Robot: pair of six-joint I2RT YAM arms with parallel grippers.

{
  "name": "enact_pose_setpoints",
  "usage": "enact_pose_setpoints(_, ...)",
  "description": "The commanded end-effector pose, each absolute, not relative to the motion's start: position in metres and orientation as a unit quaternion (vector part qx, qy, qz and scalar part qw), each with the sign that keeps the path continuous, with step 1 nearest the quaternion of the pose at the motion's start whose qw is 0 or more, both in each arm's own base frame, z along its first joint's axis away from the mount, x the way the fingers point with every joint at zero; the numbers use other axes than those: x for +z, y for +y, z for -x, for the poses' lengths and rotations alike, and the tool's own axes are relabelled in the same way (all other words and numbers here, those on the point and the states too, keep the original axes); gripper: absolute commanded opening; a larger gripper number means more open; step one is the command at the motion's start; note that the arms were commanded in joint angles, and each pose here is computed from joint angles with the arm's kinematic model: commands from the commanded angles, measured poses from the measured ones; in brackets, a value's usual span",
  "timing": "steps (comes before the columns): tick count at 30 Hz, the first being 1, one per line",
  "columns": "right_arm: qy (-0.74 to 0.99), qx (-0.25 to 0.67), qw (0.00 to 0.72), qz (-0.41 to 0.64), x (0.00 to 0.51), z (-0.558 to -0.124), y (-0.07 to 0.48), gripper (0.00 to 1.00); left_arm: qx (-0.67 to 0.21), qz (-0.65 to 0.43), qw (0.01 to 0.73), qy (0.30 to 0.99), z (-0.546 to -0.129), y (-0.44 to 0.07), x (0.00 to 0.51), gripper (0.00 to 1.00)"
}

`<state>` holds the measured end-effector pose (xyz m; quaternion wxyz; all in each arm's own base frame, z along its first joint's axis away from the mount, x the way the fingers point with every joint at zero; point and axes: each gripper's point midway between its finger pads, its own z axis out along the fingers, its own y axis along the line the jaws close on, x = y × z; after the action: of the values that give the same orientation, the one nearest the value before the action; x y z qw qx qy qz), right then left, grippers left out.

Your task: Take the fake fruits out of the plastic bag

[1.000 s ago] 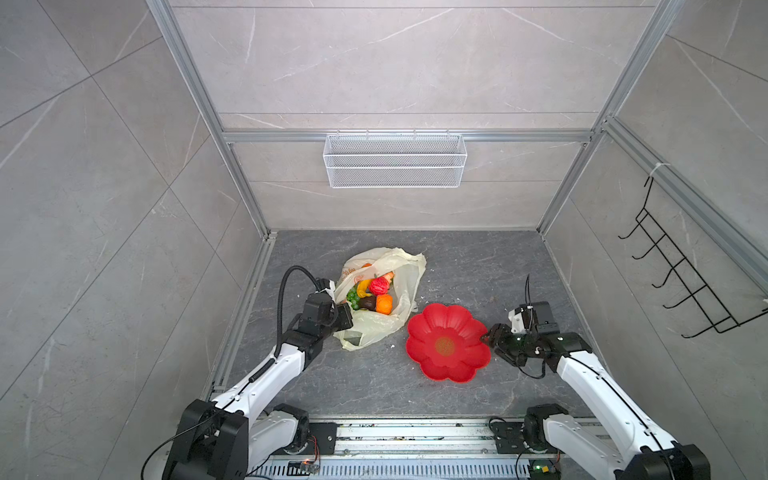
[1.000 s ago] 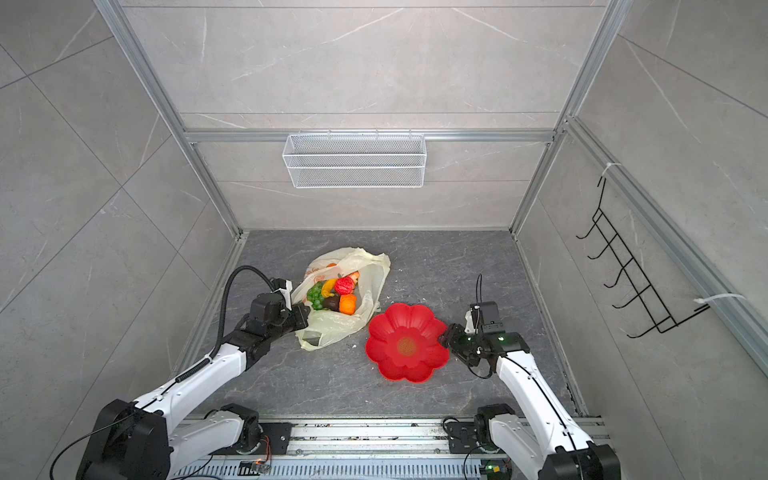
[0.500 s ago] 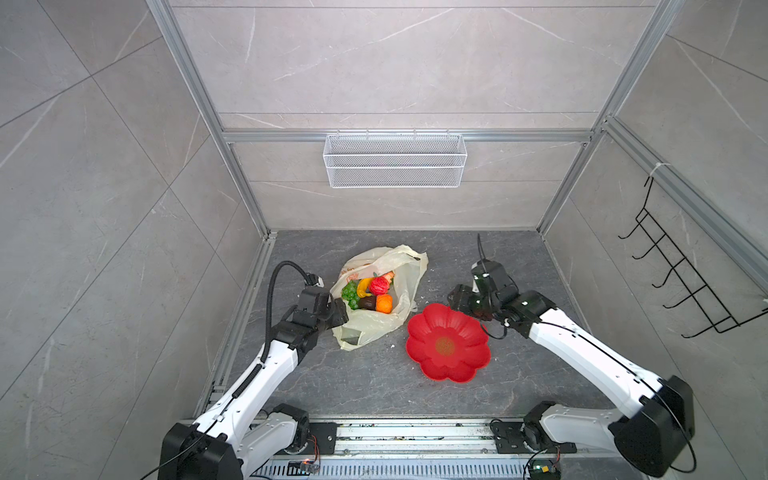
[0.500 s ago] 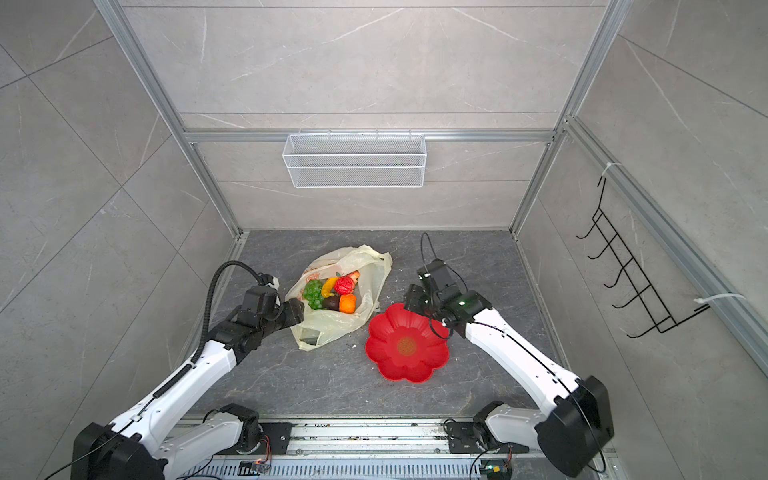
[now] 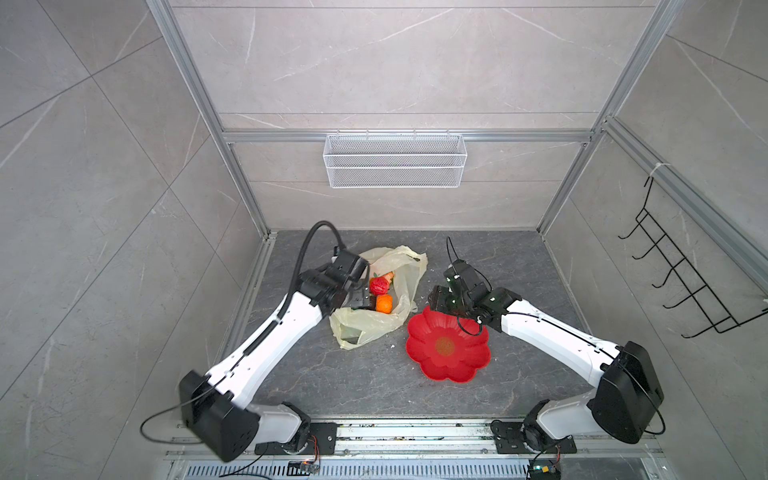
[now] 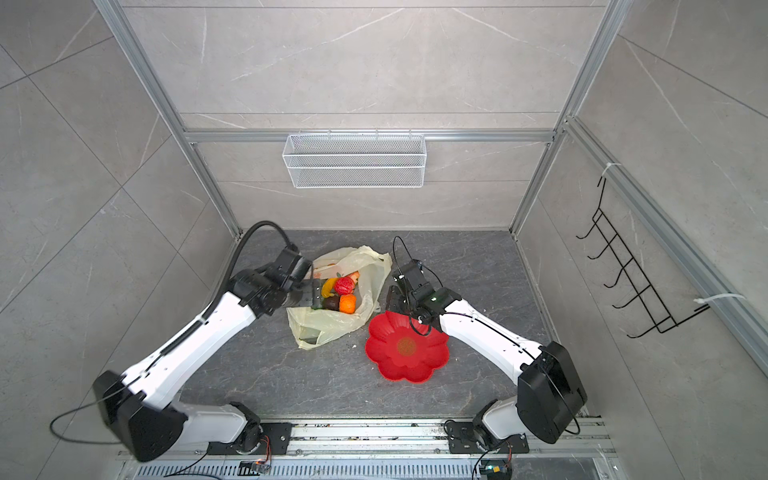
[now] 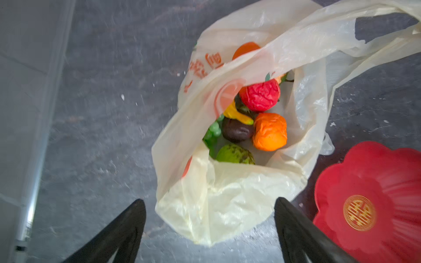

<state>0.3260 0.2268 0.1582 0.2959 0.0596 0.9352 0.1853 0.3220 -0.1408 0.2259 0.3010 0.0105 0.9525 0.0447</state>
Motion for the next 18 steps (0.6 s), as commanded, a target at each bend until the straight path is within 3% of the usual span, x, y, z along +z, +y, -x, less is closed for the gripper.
enact_pose_setpoints(1, 0.932, 0.187, 0.303, -0.066, 0.158, -0.322, 0.223, 0.64, 0.188, -0.083, 0.232, 0.951, -0.335, -0.121, 0.2, 0.95)
enact_pose_setpoints(10, 0.933, 0.188, 0.301, -0.059, 0.153, -0.319, 0.222, 0.64, 0.312, -0.125, 0.202, 0.92, -0.397, -0.125, 0.171, 0.98)
enact_pose_setpoints(15, 0.934, 0.2, 0.29, -0.062, 0.146, -0.319, 0.229, 0.64, 0.302, -0.118, 0.217, 0.921, -0.432, -0.127, 0.152, 0.86)
enact_pose_setpoints(18, 0.934, 0.2, 0.29, -0.063, 0.146, -0.319, 0.228, 0.64, 0.269, -0.099, 0.214, 0.934, -0.446, -0.124, 0.138, 0.68)
